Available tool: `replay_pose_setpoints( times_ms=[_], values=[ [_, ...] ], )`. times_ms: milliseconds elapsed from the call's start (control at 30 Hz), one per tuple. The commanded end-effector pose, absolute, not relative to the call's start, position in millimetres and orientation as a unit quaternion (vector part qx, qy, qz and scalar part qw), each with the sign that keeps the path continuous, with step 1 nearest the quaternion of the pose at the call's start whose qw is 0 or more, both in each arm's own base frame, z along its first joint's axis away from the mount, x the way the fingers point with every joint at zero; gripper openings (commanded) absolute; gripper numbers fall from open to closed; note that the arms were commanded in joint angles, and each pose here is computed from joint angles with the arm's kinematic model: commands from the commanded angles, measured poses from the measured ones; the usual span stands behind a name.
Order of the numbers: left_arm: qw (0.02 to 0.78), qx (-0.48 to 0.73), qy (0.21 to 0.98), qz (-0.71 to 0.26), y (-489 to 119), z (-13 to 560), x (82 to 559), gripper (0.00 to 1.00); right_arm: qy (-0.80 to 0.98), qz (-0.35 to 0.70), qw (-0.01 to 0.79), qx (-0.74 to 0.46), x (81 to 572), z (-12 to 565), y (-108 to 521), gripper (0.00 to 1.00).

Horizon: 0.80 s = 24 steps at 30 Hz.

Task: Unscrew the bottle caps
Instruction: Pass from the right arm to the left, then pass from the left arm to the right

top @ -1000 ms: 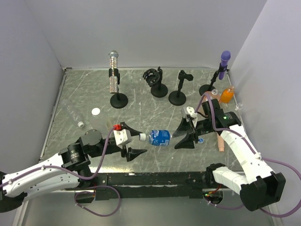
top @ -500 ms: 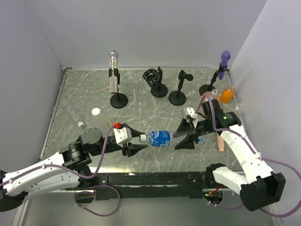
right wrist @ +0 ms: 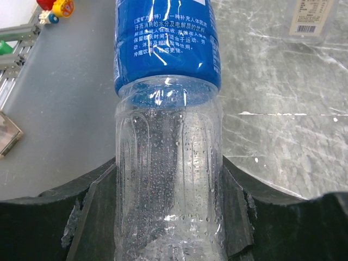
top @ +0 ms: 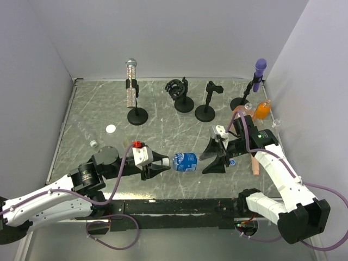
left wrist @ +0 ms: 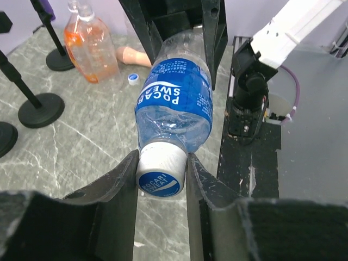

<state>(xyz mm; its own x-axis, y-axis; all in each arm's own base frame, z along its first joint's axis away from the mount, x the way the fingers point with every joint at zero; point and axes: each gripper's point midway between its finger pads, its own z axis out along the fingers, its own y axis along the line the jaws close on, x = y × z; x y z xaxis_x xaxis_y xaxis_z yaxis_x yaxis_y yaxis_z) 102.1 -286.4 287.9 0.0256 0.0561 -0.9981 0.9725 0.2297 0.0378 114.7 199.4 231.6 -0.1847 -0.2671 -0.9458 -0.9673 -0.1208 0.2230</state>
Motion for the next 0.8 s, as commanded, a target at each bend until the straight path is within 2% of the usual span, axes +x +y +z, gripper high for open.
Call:
replay_pose_setpoints(
  times_ms=[0, 67, 200, 667, 767],
  values=[
    [0.544, 0.474, 0.551, -0.42, -287.2, 303.1, 96.8, 0.01, 0.556, 0.485, 0.361, -0.57, 119.2, 238.1, 198.2, 0.67],
    [0.533, 0.482, 0.562, -0.41, -287.8, 298.1, 98.4, 0.01, 0.556, 0.467, 0.365, -0.582, 122.7, 242.5, 196.6, 0.87],
    [0.522, 0.481, 0.58, -0.4, -292.3, 294.6, 104.3, 0.01, 0.558, 0.445, 0.355, -0.605, 126.9, 250.5, 198.3, 0.99],
    [0.532, 0.413, 0.598, -0.435, -317.2, 312.8, 120.8, 0.01, 0.585, 0.411, 0.286, -0.638, 128.0, 224.7, 228.9, 0.99],
    [0.534, 0.401, 0.597, -0.445, -319.9, 314.5, 121.5, 0.01, 0.584, 0.416, 0.278, -0.639, 126.8, 222.5, 232.2, 0.95]
  ],
)
